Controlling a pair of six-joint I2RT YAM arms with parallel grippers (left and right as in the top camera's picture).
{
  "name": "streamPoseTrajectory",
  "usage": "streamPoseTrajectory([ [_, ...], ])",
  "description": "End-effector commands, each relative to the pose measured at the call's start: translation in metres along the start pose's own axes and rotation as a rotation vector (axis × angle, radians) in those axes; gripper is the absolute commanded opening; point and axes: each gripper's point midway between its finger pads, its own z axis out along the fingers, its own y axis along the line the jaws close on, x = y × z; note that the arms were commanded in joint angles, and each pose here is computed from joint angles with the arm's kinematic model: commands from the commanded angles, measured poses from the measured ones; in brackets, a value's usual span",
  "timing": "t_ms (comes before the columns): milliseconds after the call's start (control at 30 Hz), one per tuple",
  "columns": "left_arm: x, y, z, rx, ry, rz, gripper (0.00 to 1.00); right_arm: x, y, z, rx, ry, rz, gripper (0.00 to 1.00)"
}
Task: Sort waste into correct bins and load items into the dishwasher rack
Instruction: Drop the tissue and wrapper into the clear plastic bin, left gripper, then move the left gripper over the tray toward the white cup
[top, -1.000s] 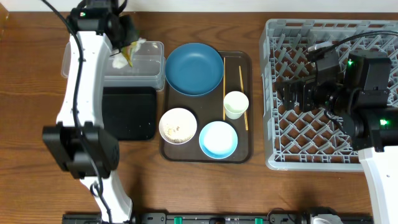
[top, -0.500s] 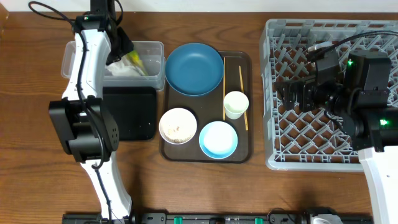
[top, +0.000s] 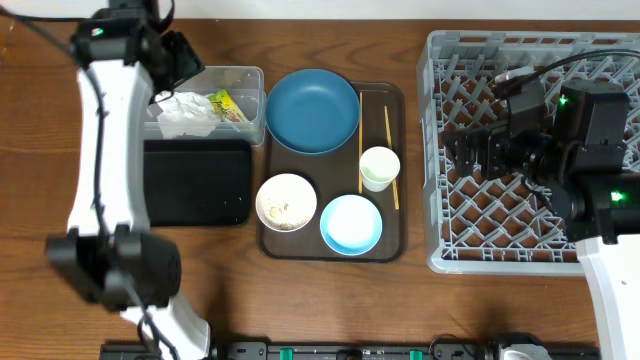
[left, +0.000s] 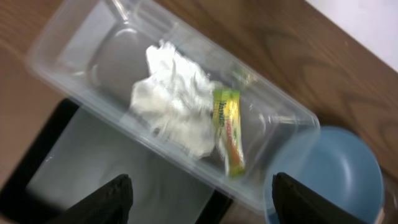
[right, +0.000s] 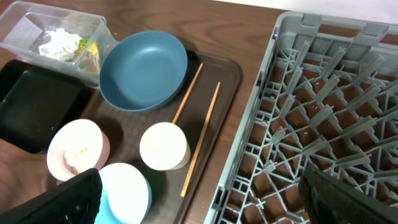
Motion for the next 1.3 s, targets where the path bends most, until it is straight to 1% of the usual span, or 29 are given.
streamPoseTrajectory([
  [0,0.014,-0.002,-0.021,0.031,0.031,0.096,0.74,-0.012,0.0,-0.001,0.003,-0.036,-0.028,0.99],
  [133,0.038,0.001,-0.047,0.042,0.081,0.165,0.74,-0.024,0.002,-0.002,-0.013,-0.082,-0.045,0.99],
  [300,0.058,0.002,-0.068,0.051,0.115,0.23,0.74,-0.025,0.012,-0.002,-0.066,-0.089,-0.049,0.99],
  [633,0.082,0.014,-0.1,0.043,0.146,0.252,0.74,-0.024,0.014,-0.002,-0.082,-0.086,-0.037,0.99],
  [867,0.094,0.023,-0.11,0.035,0.18,0.272,0.74,-0.024,0.014,-0.002,-0.082,-0.086,-0.037,0.99],
  [1067,0.107,0.015,-0.114,0.107,0.238,0.332,0.73,-0.023,0.014,-0.002,-0.083,-0.079,-0.034,0.99],
  [1267,0.114,0.008,-0.115,0.115,0.251,0.36,0.73,-0.017,0.015,-0.002,-0.084,-0.055,-0.024,0.99],
])
